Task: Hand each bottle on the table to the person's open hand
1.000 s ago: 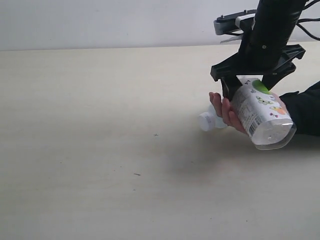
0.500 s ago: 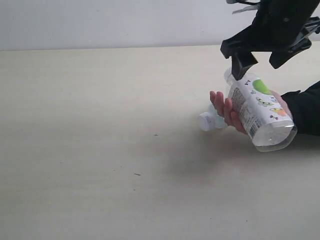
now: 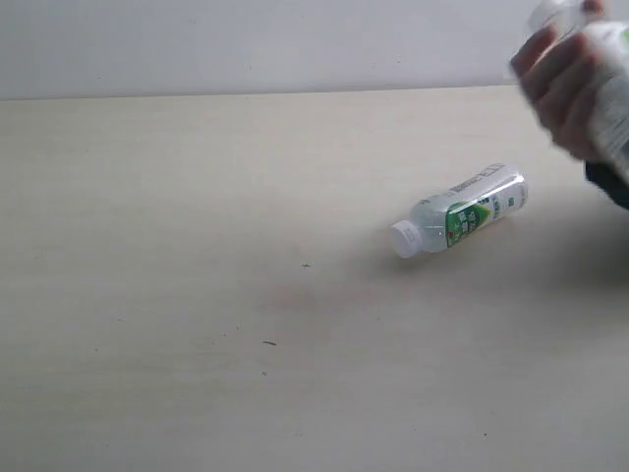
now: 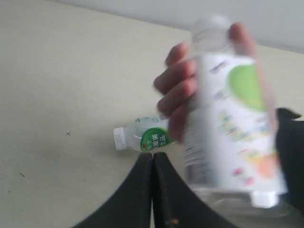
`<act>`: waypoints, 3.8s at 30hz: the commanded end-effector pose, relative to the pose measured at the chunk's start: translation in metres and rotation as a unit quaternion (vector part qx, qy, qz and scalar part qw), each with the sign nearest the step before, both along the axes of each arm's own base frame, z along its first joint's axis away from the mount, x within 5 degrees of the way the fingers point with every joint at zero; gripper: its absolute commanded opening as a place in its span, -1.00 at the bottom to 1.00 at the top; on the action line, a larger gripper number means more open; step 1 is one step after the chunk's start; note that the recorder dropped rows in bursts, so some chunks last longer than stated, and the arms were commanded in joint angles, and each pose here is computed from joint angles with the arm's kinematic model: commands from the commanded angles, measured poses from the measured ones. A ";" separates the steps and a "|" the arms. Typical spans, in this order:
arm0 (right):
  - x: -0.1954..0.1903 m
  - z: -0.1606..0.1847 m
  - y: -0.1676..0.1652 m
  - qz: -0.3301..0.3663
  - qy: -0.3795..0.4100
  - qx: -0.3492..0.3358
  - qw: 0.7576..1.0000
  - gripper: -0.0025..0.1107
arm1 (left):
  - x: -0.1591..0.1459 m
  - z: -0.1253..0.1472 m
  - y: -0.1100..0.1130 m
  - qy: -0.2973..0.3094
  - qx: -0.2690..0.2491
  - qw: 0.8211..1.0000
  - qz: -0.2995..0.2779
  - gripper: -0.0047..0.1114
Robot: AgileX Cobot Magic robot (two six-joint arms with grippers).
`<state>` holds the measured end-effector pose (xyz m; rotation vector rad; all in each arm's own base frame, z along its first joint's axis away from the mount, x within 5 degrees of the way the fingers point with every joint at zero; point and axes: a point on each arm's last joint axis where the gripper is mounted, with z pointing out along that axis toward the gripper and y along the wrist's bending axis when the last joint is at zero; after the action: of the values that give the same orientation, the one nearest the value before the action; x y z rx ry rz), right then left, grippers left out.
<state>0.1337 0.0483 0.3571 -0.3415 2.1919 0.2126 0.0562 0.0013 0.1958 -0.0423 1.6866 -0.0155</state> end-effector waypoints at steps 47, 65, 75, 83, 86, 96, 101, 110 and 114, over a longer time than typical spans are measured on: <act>-0.078 -0.043 -0.017 0.016 -0.102 0.139 0.985 -0.96 | 0.000 -0.001 0.000 -0.003 0.001 1.000 0.000 -0.92; -0.078 -0.044 -0.017 0.016 -0.100 0.131 0.986 -0.96 | 0.000 -0.001 0.000 -0.003 0.001 1.000 0.000 -0.92; -0.078 -0.044 -0.017 0.015 -0.100 0.132 0.986 -0.96 | 0.000 -0.001 0.000 -0.003 0.000 1.000 0.000 -0.92; -0.078 -0.044 -0.017 0.015 -0.099 0.133 0.986 -0.96 | 0.000 -0.001 0.000 -0.003 0.001 1.000 0.000 -0.92; -0.078 -0.044 -0.017 0.016 -0.098 0.136 0.986 -0.96 | 0.000 -0.001 0.000 -0.003 0.001 1.000 0.000 -0.92; -0.078 -0.044 -0.017 0.019 -0.100 0.133 0.986 -0.96 | 0.000 -0.001 0.000 -0.003 0.001 1.000 0.000 -0.92; -0.078 -0.044 -0.017 0.022 -0.102 0.128 0.986 -0.96 | 0.000 -0.001 0.000 -0.003 0.001 1.000 0.000 -0.92; -0.079 -0.047 -0.016 0.025 -0.089 0.120 0.988 -0.96 | 0.000 -0.001 0.000 -0.003 0.001 1.000 0.000 -0.92; -0.074 -0.051 -0.016 0.031 -0.113 0.107 0.987 -0.96 | 0.000 -0.001 0.000 -0.003 0.001 1.000 0.000 -0.92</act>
<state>0.0559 0.0320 0.3079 -0.2856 1.9559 0.4382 0.0562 0.0013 0.1958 -0.0423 1.6866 -0.0155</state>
